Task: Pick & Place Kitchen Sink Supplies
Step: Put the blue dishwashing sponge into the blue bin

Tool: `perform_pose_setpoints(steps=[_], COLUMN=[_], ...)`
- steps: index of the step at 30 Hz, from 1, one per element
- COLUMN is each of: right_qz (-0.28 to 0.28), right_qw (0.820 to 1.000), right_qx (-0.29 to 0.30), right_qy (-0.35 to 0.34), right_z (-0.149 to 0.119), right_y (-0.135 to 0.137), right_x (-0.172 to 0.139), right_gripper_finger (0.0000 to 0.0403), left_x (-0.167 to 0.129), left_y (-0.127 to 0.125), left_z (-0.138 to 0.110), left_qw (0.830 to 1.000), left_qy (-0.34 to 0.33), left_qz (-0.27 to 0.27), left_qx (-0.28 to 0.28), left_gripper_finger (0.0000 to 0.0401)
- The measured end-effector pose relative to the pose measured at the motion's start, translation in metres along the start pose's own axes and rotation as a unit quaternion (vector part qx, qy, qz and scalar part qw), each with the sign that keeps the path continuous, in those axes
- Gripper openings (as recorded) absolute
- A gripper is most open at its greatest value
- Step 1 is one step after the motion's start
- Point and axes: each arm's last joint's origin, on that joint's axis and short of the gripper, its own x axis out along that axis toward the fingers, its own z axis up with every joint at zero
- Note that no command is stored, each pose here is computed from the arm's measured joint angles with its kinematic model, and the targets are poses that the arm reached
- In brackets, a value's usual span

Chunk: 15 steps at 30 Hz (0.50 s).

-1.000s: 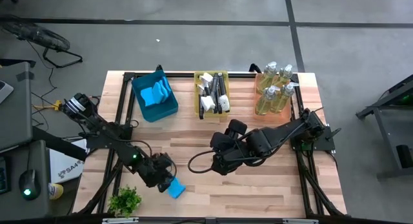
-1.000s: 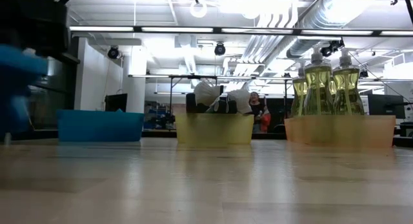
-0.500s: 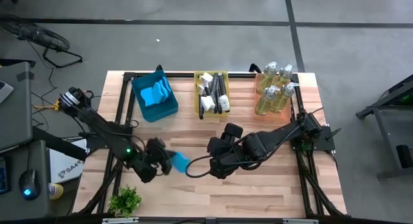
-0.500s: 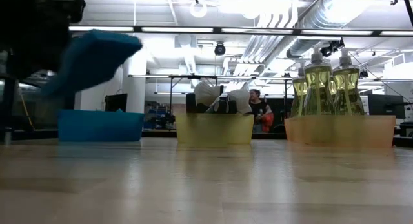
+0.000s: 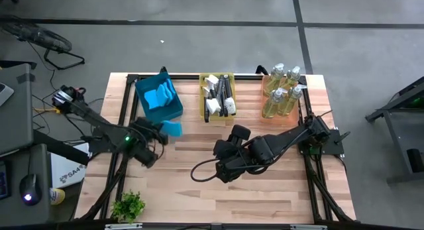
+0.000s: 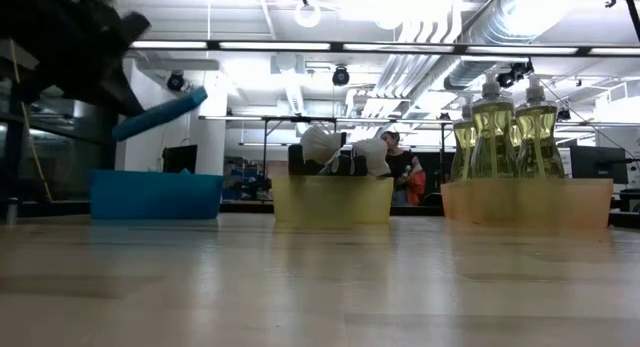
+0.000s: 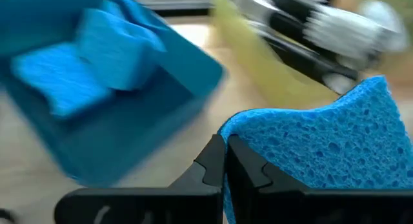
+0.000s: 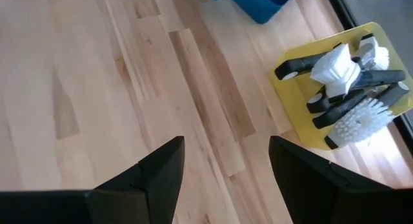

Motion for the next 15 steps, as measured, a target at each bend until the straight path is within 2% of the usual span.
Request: perform_pose_setpoints(steps=[7,15], right_qz=[-0.016,-0.030], right_qw=[1.000,1.000], right_qx=[-0.005,0.004], right_qy=[0.000,-0.001], right_z=[-0.001,0.003], right_y=[-0.002,-0.008], right_x=[0.000,0.004], right_gripper_finger=[0.0220,0.0220], left_x=[0.021,0.038], left_y=[0.013,0.028], left_z=[0.018,0.037], left_qw=[0.994,0.977], left_qy=[-0.022,-0.045], left_qz=[0.104,0.207], left_qx=[-0.001,-0.013], left_gripper_finger=[0.0000,0.0000])
